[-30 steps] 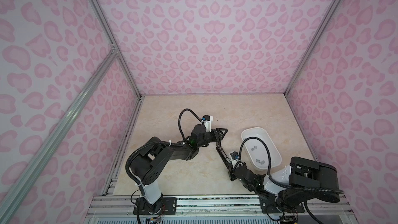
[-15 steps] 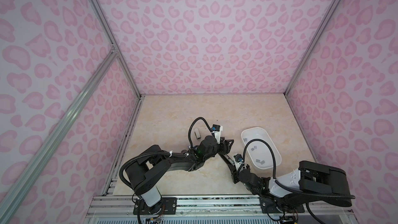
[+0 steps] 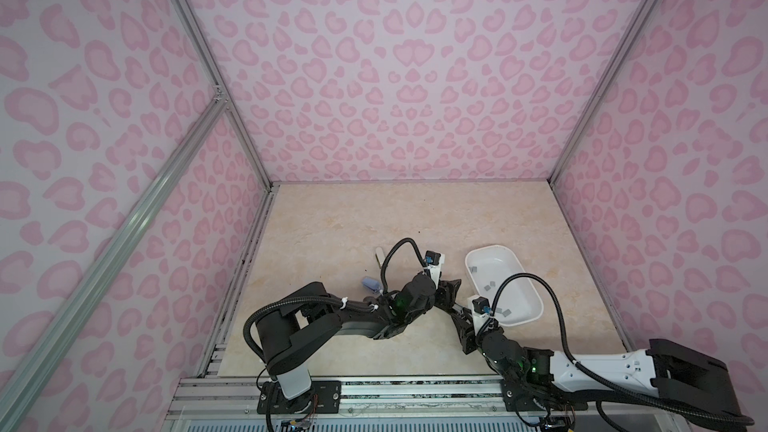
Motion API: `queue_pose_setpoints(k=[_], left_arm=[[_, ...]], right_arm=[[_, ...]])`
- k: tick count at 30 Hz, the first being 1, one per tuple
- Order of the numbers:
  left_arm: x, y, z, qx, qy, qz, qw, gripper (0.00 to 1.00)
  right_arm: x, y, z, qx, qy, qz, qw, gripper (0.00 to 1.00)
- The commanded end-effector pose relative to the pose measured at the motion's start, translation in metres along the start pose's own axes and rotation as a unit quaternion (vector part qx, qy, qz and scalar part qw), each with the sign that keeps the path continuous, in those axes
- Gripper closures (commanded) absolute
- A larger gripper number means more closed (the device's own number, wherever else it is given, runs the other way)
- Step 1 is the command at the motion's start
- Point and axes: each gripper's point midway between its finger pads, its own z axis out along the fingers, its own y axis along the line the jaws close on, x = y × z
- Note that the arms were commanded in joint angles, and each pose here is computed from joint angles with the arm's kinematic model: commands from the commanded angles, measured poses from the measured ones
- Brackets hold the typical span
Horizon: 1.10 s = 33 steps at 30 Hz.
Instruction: Load the staples into the stapler
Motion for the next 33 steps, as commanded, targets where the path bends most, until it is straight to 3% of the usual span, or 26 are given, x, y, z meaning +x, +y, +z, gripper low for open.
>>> queue_pose_setpoints(k=[1,18,26,33], left_arm=[[0.009,-0.005,0.004,-0.004,0.007,0.000,1.000,0.34],[0.025,-0.018,0.008,-0.020,0.017,0.035,0.999,0.30],[0.030,-0.015,0.007,-0.027,0.027,0.048,0.998,0.14],[0.032,-0.015,0.007,-0.025,0.036,0.065,0.997,0.10]], right_arm=[[0.017,-0.017,-0.006,0.019,0.020,-0.015,1.000,0.60],[0.004,-0.029,-0.016,-0.012,-0.004,0.062,0.998,0.63],[-0.005,-0.033,-0.014,-0.008,0.000,0.083,0.997,0.60],[-0.008,-0.037,-0.011,0.013,0.016,0.079,0.997,0.60]])
